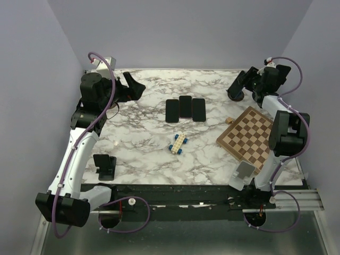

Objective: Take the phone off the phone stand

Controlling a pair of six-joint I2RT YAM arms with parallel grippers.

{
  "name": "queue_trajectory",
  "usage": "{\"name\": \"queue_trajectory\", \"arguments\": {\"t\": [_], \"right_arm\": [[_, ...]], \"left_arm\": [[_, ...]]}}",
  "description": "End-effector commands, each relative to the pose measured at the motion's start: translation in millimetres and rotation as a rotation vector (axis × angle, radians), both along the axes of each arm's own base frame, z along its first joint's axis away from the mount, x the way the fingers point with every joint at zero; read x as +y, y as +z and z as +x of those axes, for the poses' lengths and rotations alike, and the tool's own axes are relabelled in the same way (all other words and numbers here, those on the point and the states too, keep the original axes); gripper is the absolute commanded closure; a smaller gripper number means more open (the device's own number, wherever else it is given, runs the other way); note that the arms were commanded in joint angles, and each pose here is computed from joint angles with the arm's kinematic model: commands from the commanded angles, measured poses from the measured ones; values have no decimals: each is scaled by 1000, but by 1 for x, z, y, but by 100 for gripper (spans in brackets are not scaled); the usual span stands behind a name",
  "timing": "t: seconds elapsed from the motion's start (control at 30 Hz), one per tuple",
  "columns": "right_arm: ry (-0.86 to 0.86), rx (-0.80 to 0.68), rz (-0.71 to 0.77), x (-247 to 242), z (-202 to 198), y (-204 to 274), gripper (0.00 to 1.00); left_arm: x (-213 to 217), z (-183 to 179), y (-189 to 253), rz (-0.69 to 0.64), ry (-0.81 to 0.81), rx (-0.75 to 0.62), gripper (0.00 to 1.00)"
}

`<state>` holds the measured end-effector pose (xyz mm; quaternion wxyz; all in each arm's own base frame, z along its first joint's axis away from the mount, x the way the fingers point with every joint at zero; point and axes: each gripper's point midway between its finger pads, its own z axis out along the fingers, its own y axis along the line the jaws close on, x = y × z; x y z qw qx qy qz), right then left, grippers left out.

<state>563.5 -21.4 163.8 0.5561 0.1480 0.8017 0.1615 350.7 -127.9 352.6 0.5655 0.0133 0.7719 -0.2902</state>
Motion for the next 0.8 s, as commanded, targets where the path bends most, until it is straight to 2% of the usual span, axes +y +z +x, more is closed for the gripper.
{"name": "queue_trajectory", "arguments": {"t": [0.0, 0.1, 0.23, 0.4, 0.5, 0.77], "right_arm": [[51, -45, -19, 2, -1, -3, 39], [47, -53, -7, 0, -1, -3, 46], [68, -67, 2, 3, -3, -3, 65], [82, -76, 3, 6, -5, 0, 70], [99, -89, 11, 8, -4, 7, 78], [108, -162, 19, 11, -3, 55, 86]], "left_arm": [[-3, 2, 10, -16, -23, -21, 1], [-4, 2, 9, -16, -24, -19, 1], [-3, 2, 9, -11, -22, -20, 1], [-4, 3, 8, -13, -27, -16, 1], [-4, 3, 8, -15, -27, -15, 1], [-4, 3, 7, -16, -27, -13, 1]]}}
